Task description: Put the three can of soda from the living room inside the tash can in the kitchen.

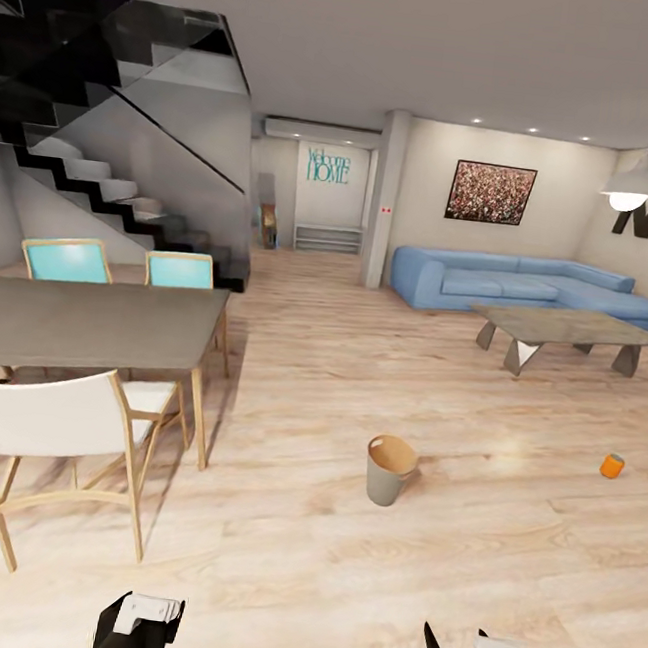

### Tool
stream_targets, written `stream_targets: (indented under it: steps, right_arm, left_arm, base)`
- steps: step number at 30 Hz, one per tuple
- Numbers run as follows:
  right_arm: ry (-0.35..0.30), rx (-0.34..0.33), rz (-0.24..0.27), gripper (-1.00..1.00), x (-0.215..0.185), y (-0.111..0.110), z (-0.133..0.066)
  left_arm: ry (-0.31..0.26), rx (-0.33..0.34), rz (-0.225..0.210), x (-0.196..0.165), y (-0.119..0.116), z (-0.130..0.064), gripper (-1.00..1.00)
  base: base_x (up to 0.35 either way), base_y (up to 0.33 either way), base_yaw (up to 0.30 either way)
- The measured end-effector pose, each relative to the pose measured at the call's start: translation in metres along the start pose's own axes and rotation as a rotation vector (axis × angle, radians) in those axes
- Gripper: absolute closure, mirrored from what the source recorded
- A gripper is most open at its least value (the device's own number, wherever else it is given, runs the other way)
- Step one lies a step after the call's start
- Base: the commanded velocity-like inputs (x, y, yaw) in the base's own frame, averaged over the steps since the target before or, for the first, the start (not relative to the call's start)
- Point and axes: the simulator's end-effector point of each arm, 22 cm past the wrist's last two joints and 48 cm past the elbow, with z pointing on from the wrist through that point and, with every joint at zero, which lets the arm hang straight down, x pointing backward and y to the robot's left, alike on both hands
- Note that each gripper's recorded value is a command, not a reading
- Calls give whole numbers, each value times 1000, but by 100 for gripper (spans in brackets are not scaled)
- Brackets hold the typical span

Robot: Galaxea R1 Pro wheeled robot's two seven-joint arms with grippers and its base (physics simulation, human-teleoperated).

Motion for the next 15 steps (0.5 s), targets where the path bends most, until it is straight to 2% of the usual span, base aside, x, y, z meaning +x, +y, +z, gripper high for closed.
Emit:
stream_targets:
  steps: [11,15]
  right_arm:
    - [0,-1,-1,-100,0,0,0]
    - [0,-2,-2,-100,0,1,0]
  left_arm:
    - [0,0,0,0,0,0,-100]
    - [0,0,0,0,0,0,-100]
  base:
    - [274,-148,0]
    - [280,-68,0]
